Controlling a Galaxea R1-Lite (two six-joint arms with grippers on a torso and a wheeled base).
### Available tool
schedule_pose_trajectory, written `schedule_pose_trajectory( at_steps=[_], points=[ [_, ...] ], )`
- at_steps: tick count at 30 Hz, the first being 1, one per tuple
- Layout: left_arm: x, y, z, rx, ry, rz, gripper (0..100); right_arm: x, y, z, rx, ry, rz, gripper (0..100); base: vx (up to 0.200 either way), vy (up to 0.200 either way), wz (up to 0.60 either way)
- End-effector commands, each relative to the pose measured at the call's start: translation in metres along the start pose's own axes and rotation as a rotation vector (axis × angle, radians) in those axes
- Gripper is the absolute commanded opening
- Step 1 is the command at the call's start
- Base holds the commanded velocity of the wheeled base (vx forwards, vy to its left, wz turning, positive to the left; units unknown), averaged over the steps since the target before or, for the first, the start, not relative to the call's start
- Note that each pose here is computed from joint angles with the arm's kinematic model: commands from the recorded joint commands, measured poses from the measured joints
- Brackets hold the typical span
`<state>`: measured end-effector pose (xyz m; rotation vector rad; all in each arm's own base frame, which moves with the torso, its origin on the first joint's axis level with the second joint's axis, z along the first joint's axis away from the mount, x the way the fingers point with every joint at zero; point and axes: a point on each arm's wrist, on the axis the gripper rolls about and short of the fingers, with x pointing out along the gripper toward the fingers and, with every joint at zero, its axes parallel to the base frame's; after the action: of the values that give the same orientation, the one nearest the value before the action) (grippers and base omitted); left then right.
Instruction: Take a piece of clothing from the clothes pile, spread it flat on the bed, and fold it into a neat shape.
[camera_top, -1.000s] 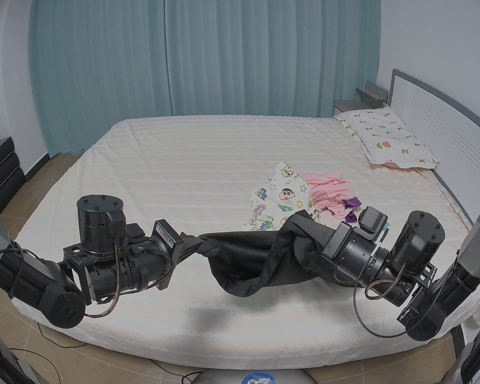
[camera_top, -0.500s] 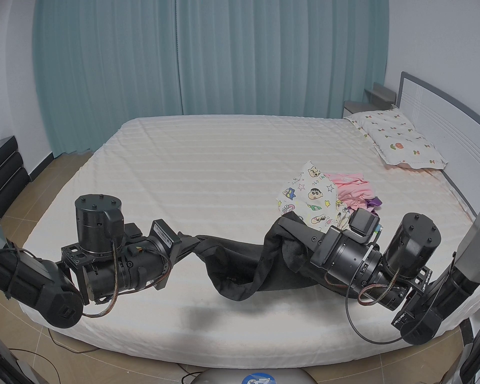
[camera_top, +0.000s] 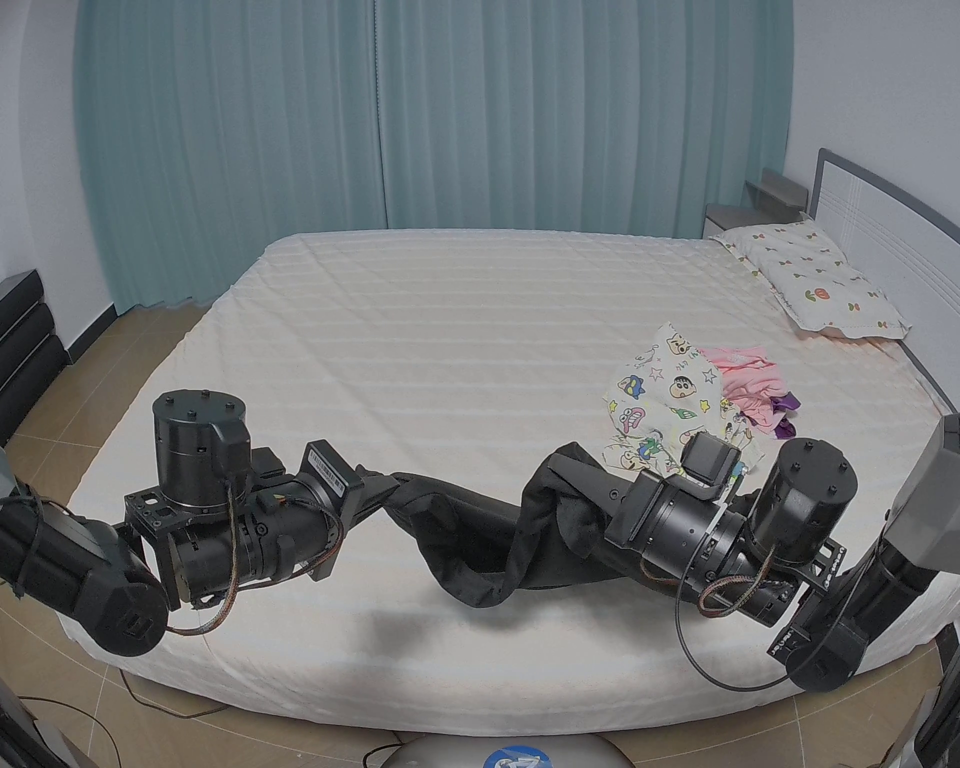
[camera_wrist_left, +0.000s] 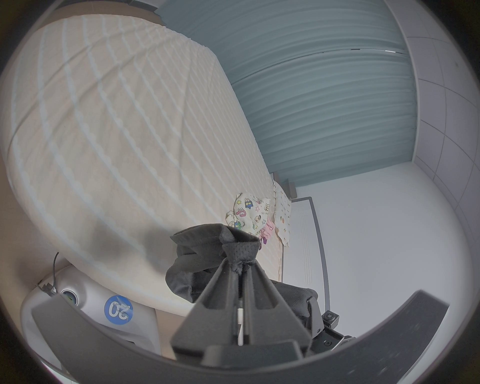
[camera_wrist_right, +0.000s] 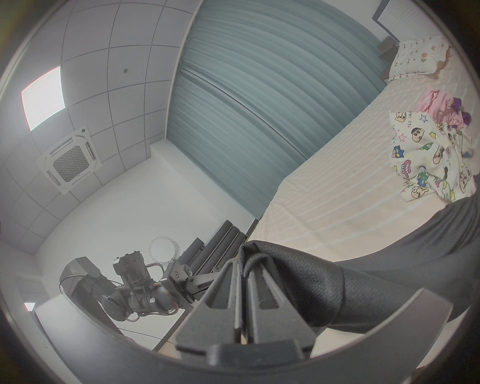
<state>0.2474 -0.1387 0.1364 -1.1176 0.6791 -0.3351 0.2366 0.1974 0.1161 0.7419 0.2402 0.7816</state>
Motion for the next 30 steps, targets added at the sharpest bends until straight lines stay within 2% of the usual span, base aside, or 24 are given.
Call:
schedule_pose_trajectory(
  at_steps=[1,12,21,25,26,30],
  points=[
    [0.003,0.003,-0.001,-0.002,0.006,0.013,0,0.001,-0.007,0.000,0.001,-0.006,-0.014,0,0.000,0.200,0.00],
    [0.002,0.002,0.000,-0.002,0.003,0.009,0,-0.004,-0.005,0.008,-0.001,-0.030,-0.012,0,0.000,0.200,0.00],
    [0.007,0.007,-0.003,-0.004,0.017,0.030,0,-0.004,-0.015,0.005,0.007,-0.019,-0.049,0,0.000,0.000,0.00],
    [0.005,0.007,-0.003,-0.003,0.017,0.027,0,-0.009,-0.016,0.004,0.012,-0.009,-0.058,0,-0.200,0.000,0.00],
    [0.003,0.010,-0.009,0.000,0.042,0.037,0,-0.018,-0.020,-0.002,0.018,0.024,-0.090,0,-0.200,0.000,0.00],
    [0.000,0.009,-0.018,0.011,0.069,0.037,0,-0.028,-0.018,-0.003,0.021,0.038,-0.104,0,-0.200,0.000,0.00]
  ],
)
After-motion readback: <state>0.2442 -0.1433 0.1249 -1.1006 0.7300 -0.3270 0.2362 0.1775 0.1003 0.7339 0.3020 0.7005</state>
